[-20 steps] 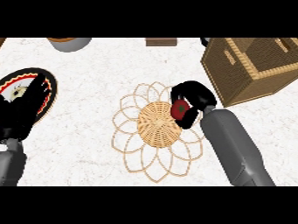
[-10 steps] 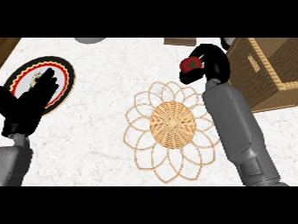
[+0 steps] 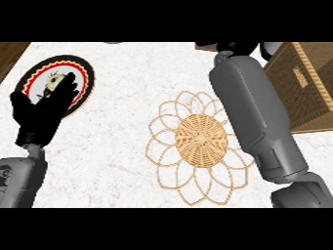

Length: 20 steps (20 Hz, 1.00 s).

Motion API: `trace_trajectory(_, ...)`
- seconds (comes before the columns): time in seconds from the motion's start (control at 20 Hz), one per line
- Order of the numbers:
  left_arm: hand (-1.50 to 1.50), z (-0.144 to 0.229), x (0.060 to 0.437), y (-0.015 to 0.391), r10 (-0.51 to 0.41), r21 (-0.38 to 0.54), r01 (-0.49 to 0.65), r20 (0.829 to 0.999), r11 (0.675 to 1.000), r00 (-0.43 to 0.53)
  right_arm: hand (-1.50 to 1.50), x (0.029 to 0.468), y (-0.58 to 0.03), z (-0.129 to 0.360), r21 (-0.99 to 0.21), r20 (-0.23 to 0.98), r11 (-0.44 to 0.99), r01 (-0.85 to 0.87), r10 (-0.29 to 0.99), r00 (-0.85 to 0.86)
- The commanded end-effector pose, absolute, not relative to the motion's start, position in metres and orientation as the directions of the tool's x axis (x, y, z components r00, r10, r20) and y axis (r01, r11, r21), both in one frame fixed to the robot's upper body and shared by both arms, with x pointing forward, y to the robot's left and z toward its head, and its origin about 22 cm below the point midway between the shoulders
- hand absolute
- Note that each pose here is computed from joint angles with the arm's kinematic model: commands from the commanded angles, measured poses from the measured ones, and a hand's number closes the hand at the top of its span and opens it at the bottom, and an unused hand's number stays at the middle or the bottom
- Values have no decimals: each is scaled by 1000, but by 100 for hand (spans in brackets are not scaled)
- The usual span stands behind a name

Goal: Pick the tomato from the placemat and place it in the basket

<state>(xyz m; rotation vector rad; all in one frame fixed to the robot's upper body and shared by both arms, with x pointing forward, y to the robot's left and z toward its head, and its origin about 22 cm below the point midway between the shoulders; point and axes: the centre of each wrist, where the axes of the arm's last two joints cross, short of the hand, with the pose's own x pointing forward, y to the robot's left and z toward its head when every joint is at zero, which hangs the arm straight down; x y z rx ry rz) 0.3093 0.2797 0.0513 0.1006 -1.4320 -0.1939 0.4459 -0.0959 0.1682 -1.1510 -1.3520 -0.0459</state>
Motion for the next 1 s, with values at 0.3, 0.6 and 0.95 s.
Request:
trace_trajectory(0.3,0,62,318,280,-184,179,58,976,982,114,150,462,-70,245,-585,765,264,767,495,413)
trace_trajectory(0.6,0,58,318,273,-190,184,59,976,981,110,150,469,-91,282,-569,749,131,812,490,446)
trace_trajectory(0.95,0,61,318,281,-205,200,50,972,978,118,150,478,-120,285,-637,674,-57,769,443,591)
